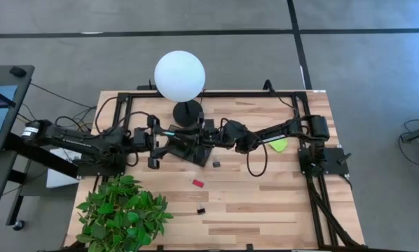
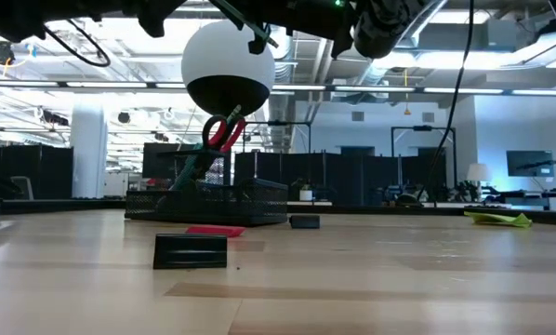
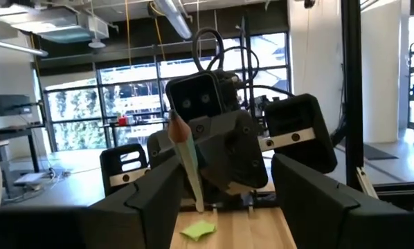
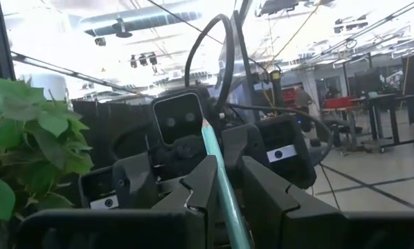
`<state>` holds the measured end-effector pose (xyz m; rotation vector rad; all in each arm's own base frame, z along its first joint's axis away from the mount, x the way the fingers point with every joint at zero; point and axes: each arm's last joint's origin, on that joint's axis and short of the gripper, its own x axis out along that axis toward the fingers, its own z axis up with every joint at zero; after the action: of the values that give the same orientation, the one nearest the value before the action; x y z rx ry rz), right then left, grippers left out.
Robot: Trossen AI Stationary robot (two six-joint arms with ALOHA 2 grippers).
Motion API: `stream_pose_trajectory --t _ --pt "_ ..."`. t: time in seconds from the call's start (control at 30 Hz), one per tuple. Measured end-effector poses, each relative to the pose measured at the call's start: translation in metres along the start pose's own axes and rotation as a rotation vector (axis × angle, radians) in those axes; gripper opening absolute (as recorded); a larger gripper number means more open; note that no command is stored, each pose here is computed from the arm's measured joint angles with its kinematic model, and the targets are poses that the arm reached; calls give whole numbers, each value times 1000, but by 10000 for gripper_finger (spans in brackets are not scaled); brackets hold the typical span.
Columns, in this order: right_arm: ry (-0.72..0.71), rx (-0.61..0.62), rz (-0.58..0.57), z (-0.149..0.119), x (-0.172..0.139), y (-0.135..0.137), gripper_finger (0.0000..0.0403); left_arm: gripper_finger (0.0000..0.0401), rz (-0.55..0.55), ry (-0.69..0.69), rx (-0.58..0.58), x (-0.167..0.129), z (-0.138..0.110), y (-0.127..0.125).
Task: Pick and place office supplies into organizer
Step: Put the blue pencil into the black desk organizer
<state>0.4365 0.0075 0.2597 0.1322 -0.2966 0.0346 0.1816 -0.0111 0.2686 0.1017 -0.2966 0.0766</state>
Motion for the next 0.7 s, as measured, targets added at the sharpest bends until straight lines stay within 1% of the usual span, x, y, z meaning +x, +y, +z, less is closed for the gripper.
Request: stream_pose_trajectory --t 0.13,0.27,0.4,0.5,0.63,0.7 --pt "4 -7 4 0 0 0 53 201 1 -29 -4 0 3 0" --pt "59 -6 7 -10 -1 0 53 182 13 -118 5 -1 12 2" --pt "30 -6 10 -5 0 1 54 164 10 -131 21 -1 13 2" --pt "8 -8 8 -3 0 1 54 155 7 -112 22 0 11 1" --pt "-6 -9 16 -1 0 1 54 151 3 -83 19 0 8 1" --pt "-4 -9 16 -2 0 1 54 151 3 -90 18 0 9 1"
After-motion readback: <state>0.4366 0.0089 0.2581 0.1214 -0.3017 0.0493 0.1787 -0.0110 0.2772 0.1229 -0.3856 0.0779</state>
